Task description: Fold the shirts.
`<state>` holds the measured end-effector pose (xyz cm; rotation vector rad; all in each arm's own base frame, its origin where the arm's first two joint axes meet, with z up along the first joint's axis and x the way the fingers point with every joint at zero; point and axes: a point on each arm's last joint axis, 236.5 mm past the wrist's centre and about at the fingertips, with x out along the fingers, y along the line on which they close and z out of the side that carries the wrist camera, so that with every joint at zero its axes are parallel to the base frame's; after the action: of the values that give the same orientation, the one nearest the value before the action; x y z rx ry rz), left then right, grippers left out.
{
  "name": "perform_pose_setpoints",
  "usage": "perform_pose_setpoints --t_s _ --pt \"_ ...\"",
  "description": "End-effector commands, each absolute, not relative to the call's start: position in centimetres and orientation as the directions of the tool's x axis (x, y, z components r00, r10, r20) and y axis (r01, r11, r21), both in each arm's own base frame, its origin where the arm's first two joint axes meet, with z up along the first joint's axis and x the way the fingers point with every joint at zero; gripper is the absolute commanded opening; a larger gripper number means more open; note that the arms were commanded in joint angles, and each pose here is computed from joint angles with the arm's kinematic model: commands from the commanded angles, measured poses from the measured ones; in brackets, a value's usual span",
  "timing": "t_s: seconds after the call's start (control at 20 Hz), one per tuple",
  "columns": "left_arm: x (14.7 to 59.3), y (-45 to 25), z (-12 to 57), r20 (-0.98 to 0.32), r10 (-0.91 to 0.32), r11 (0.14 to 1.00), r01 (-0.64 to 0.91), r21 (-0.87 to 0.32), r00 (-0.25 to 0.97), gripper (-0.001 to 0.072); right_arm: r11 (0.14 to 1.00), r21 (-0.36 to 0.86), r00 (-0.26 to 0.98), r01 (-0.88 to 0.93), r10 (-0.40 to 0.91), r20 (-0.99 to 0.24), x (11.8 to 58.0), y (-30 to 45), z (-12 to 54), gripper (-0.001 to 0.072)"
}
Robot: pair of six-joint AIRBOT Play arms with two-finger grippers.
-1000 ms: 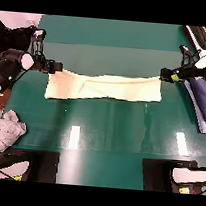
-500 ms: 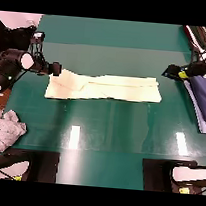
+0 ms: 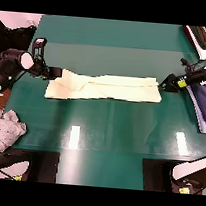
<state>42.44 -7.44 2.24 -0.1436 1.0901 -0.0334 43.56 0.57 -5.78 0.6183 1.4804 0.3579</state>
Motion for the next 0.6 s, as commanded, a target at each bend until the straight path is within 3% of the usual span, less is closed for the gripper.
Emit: perform_pose_setpoints --t_s 0.0,0.25,0.35,0.45,0.5,0.55 --pt "42.0 -7.9 2.1 -0.889 -0.117 0.987 -0.05 -0.155 0.443 0.0033 0.762 0.626 0.033 0.168 0.63 -0.776 43.3 1.7 -7.6 0.0469" --pt "42.1 -9.5 2.2 -0.877 -0.185 0.97 -0.059 -0.235 0.444 0.0026 0.763 0.636 0.012 0.118 0.639 -0.769 43.8 4.7 -8.5 0.0467" --pt "42.0 -10.2 2.3 -0.873 -0.213 0.961 -0.065 -0.268 0.439 0.0026 0.729 0.677 0.02 0.099 0.679 -0.734 44.3 6.4 -8.4 0.0415" --pt "41.8 -11.1 2.5 -0.866 -0.247 0.955 -0.043 -0.294 0.434 0.0025 0.695 0.718 0.042 0.038 0.717 -0.696 45.0 7.7 -7.8 0.0075" --pt "41.7 -11.6 2.5 -0.866 -0.253 0.956 -0.028 -0.293 0.432 0.0026 0.679 0.734 0.053 0.01 0.732 -0.679 45.2 8.2 -7.2 0.0015" --pt "41.6 -12.2 2.5 -0.866 -0.259 0.957 -0.007 -0.29 0.428 0.0025 0.661 0.75 0.07 -0.021 0.75 -0.658 45.6 8.7 -6.3 0.0014"
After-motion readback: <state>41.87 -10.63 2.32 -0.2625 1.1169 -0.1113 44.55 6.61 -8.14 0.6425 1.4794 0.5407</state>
